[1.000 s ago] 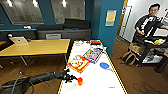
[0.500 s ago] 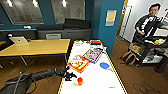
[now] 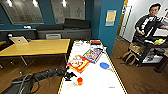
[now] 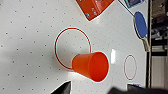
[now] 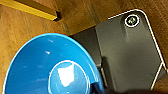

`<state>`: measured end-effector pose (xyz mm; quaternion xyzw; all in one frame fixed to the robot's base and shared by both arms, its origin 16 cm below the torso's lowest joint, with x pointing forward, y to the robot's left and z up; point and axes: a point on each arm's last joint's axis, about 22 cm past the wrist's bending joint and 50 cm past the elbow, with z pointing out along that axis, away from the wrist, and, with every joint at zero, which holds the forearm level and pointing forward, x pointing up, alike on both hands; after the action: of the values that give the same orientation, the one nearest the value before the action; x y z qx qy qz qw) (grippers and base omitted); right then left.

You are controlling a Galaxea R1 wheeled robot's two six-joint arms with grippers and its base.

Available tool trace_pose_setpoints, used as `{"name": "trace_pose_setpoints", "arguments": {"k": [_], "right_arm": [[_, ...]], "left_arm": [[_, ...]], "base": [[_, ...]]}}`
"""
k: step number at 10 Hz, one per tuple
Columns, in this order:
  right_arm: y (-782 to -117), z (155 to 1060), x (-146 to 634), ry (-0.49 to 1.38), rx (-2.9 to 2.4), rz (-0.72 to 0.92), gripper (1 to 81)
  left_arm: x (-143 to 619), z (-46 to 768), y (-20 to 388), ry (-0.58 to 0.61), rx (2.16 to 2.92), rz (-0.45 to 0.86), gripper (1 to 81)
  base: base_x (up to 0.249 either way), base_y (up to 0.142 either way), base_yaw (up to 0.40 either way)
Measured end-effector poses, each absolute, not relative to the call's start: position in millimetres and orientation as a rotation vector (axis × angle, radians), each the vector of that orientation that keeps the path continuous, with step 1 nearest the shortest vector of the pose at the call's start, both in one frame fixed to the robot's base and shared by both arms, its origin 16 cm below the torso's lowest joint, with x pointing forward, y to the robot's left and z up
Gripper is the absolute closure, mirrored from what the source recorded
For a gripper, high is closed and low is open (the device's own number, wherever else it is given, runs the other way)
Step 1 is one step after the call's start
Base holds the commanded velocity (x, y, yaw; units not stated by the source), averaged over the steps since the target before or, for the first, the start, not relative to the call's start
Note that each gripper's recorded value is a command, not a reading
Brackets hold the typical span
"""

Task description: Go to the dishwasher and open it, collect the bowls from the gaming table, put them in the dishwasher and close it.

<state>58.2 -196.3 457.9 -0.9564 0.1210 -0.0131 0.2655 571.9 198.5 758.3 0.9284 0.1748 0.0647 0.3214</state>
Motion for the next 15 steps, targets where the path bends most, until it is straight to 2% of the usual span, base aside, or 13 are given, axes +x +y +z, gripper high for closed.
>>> {"name": "trace_pose_setpoints", "arguments": {"k": [1,4,9,13,15], "right_arm": [[-195.5,457.0,59.4,0.327,-2.585,-0.037,81.1],[-197.1,456.3,59.3,0.327,-2.589,-0.038,81.1],[-197.5,456.2,59.3,0.327,-2.589,-0.038,81.1],[-188.8,456.8,59.3,0.311,-2.58,-0.039,81.1],[-188.0,456.8,58.9,0.312,-2.579,-0.039,81.1]], "left_arm": [[573.6,757.6,196.1,0.483,2.433,0.165,1.0],[577.7,759.2,167.1,0.458,2.412,0.171,1.0],[582.7,752.6,141.1,0.456,2.412,0.17,1.0],[584.1,746.6,174.5,0.506,2.429,0.192,1.0],[593.4,748.1,195.7,0.55,2.421,0.25,1.0]], "base": [[0.0,0.0,0.0],[0.0,0.0,0.0],[0.0,0.0,0.0],[0.0,0.0,0.0],[0.0,0.0,0.0]]}}
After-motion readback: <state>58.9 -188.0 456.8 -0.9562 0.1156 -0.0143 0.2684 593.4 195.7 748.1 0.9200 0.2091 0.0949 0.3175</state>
